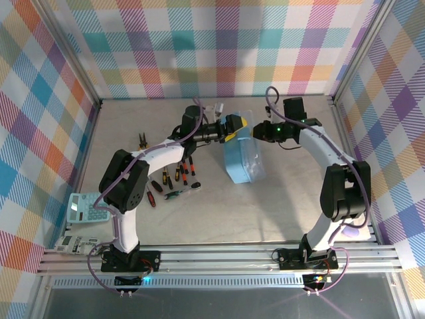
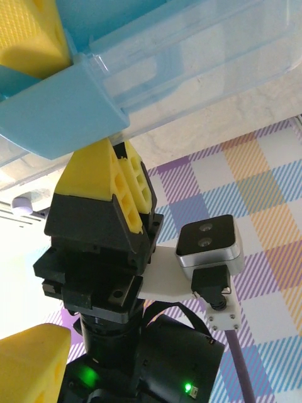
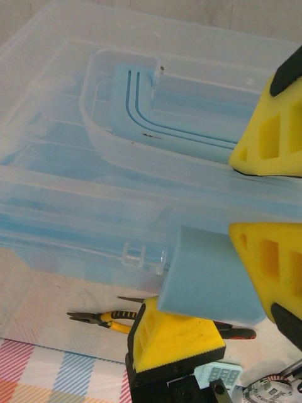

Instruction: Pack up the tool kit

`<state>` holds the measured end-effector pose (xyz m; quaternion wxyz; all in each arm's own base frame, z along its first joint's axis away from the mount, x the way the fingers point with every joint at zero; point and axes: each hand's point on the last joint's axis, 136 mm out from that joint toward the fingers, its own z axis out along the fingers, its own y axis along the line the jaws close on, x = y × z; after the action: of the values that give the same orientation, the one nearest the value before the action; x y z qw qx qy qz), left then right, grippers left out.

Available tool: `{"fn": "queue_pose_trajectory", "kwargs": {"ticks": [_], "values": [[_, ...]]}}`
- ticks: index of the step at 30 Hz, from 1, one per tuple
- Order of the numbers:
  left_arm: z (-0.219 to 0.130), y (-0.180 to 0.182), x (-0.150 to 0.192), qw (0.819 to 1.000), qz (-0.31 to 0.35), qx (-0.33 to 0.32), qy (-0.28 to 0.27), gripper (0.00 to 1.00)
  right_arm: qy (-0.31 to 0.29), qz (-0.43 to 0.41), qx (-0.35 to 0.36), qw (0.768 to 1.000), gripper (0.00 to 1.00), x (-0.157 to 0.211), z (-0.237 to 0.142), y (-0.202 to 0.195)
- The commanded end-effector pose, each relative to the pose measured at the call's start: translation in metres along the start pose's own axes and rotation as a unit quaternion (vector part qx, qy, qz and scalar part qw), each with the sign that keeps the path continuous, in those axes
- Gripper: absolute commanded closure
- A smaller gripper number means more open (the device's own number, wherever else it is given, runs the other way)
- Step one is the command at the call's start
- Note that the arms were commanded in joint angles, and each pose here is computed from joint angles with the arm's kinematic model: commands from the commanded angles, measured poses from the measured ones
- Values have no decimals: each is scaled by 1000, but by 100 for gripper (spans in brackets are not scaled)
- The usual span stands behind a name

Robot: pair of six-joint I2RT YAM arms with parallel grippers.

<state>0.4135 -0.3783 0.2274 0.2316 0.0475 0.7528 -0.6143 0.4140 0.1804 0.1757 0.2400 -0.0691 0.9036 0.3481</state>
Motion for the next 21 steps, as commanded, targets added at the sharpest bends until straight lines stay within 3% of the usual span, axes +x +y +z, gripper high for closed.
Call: {"fn": "queue_pose_trajectory", "kwargs": {"ticks": [1, 8, 21], "values": [[-8, 77, 38, 994, -73, -77, 37, 0, 71, -22, -33, 997, 81, 30, 12, 28], [-16, 101, 40, 992, -79, -91, 29, 0, 83, -49, -43, 994, 81, 27, 18, 62], [-26, 130, 40, 989, -89, -117, 14, 0, 85, -69, 3, 994, 76, 16, 11, 59]]}}
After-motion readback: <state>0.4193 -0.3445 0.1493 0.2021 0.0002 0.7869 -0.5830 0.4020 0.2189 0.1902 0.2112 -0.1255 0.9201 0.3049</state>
